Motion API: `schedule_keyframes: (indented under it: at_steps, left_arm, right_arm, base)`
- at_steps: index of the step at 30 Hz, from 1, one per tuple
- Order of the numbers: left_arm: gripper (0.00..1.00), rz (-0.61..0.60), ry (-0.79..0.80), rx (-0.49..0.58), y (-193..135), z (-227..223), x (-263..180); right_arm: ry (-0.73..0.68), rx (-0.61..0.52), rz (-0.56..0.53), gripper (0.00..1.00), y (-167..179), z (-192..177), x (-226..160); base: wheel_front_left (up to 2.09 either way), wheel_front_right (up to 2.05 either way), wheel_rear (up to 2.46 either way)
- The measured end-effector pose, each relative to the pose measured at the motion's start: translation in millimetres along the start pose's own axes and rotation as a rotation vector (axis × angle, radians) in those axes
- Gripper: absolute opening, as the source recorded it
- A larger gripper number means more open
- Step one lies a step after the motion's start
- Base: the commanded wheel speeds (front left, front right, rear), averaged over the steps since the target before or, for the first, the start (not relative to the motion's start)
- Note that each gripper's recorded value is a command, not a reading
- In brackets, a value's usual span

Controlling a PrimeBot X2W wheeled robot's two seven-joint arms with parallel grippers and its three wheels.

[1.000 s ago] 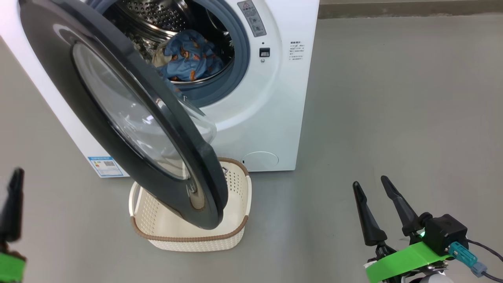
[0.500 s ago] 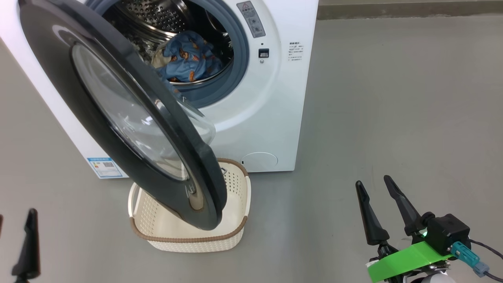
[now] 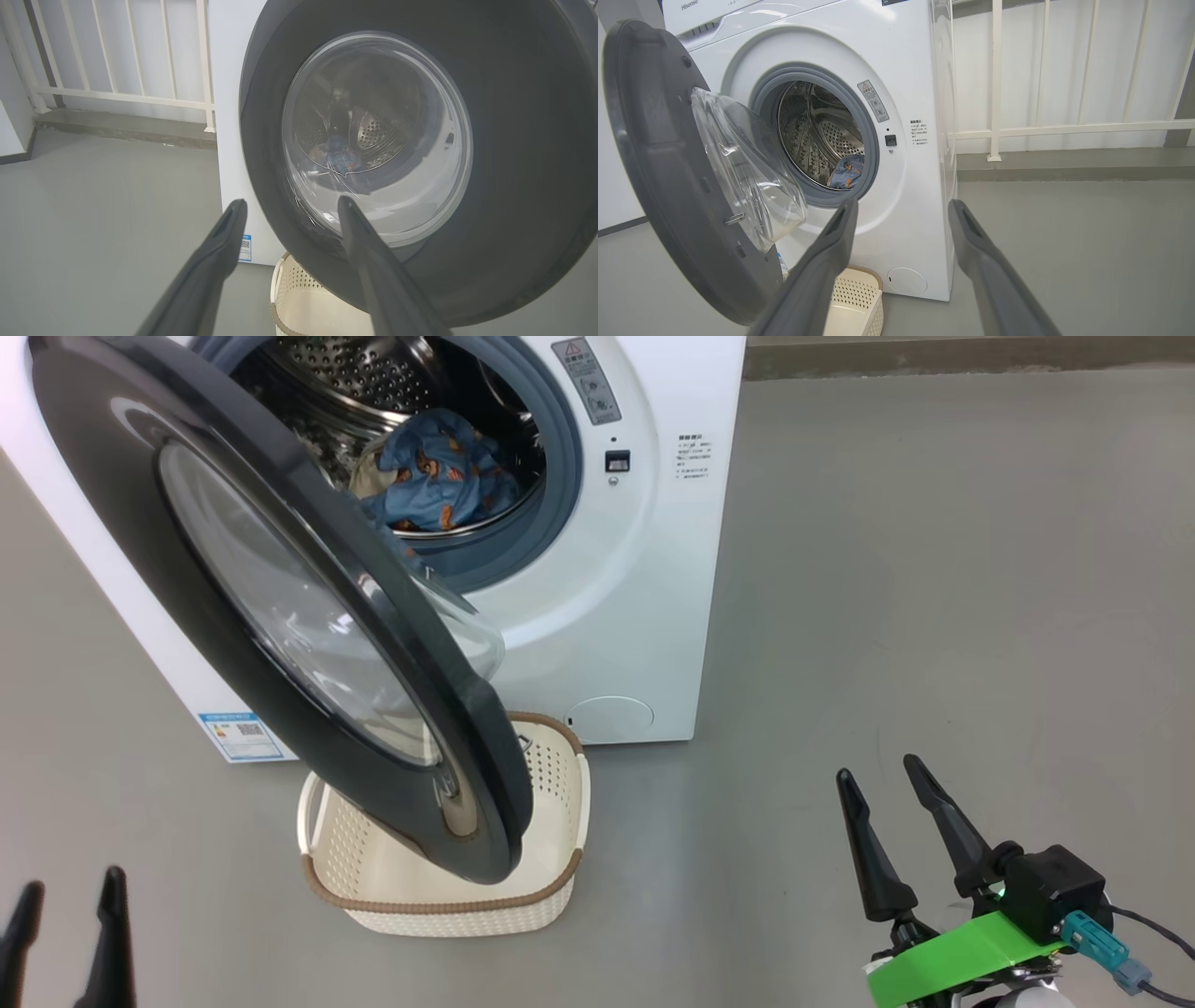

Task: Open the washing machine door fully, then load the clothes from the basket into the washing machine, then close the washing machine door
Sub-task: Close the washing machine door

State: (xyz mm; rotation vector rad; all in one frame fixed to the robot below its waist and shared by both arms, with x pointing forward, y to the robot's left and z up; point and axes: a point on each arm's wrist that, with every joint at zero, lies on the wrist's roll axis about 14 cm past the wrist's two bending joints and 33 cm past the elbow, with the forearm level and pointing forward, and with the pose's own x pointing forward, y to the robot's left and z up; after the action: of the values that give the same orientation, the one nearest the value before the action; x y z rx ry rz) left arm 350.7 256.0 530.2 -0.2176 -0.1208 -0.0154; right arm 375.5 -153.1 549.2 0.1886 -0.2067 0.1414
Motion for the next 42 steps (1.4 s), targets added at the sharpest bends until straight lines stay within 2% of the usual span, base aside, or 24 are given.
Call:
schedule_keyframes:
  at_steps: [30,31,32,33,35,42]
  left_arm:
    - [1.00,0.019,-0.002,-0.003,-0.8,-2.6,-7.7]
    - [1.00,0.023,-0.001,-0.004,0.0,-2.9,-8.2]
    - [1.00,0.027,-0.001,-0.005,1.1,-2.9,-8.8]
    - [1.00,0.033,-0.002,-0.006,2.7,-2.8,-9.6]
    - [1.00,0.044,0.000,-0.012,5.7,-3.2,-11.4]
    - [1.00,0.085,0.005,-0.024,17.0,-4.3,-20.6]
  right_arm:
    - [0.014,-0.004,0.026,0.99,8.2,-4.8,1.8]
    - [0.015,-0.004,0.029,0.83,8.9,-5.2,2.4]
    - [0.016,-0.002,0.033,0.62,10.3,-5.8,3.1]
    - [0.016,-0.001,0.041,0.36,12.9,-6.2,4.4]
    - [0.008,0.000,0.064,0.02,19.6,-4.4,10.2]
    - [-0.066,-0.012,0.210,0.00,64.7,16.4,44.4]
  base:
    - [0.00,0.00,0.00]
    - [0.00,0.00,0.00]
    - [0.00,0.00,0.00]
    - [0.00,0.00,0.00]
    - [0.00,0.00,0.00]
    - [0.00,0.00,0.00]
